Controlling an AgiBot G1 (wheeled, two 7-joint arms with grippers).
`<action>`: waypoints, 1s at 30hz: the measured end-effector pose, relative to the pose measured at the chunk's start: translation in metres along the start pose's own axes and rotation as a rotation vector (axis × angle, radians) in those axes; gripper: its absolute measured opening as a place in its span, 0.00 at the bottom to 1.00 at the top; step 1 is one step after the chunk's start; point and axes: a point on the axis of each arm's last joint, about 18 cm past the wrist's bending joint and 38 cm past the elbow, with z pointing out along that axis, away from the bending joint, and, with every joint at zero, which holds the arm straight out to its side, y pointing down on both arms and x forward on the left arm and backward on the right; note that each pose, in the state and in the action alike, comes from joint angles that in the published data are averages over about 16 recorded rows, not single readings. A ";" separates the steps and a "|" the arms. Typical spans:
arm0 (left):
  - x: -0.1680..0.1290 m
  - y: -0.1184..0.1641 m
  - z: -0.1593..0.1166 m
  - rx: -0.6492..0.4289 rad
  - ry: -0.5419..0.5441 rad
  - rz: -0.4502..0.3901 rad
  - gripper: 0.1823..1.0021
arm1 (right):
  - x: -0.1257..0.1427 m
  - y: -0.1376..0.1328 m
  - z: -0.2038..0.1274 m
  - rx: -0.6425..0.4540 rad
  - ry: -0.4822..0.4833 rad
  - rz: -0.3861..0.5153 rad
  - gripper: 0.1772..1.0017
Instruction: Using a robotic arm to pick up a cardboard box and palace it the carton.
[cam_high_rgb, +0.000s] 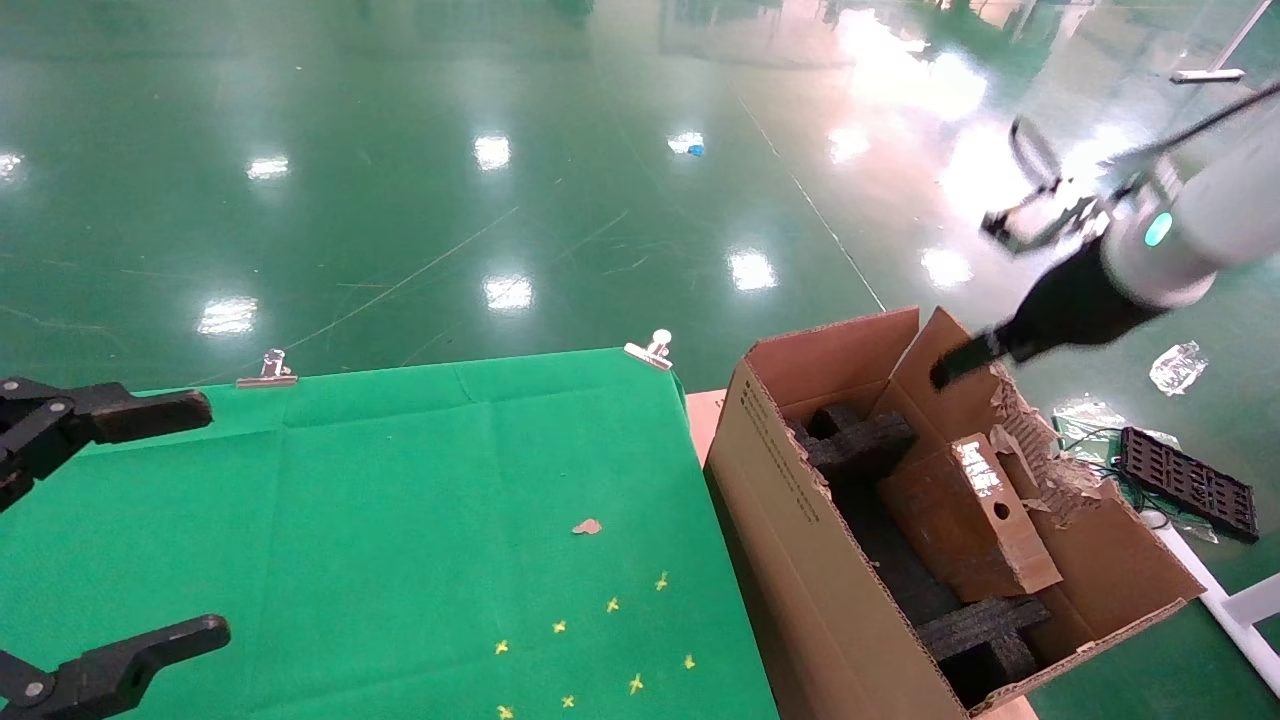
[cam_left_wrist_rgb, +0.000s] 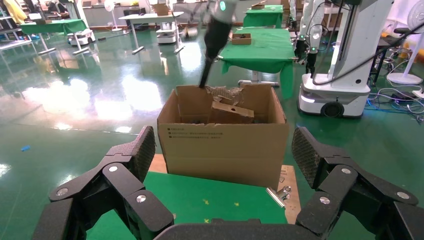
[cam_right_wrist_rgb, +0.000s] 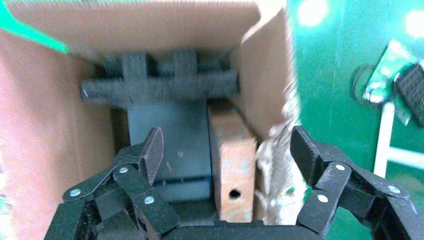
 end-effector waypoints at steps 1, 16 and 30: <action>0.000 0.000 0.000 0.000 0.000 0.000 1.00 | 0.000 0.000 -0.002 0.003 -0.010 -0.002 0.83; 0.000 0.000 0.000 0.000 0.000 0.000 1.00 | -0.006 0.017 0.017 0.041 -0.130 -0.036 0.99; 0.000 0.000 0.000 0.000 0.000 0.000 1.00 | -0.018 -0.031 -0.035 0.411 -0.283 -0.220 1.00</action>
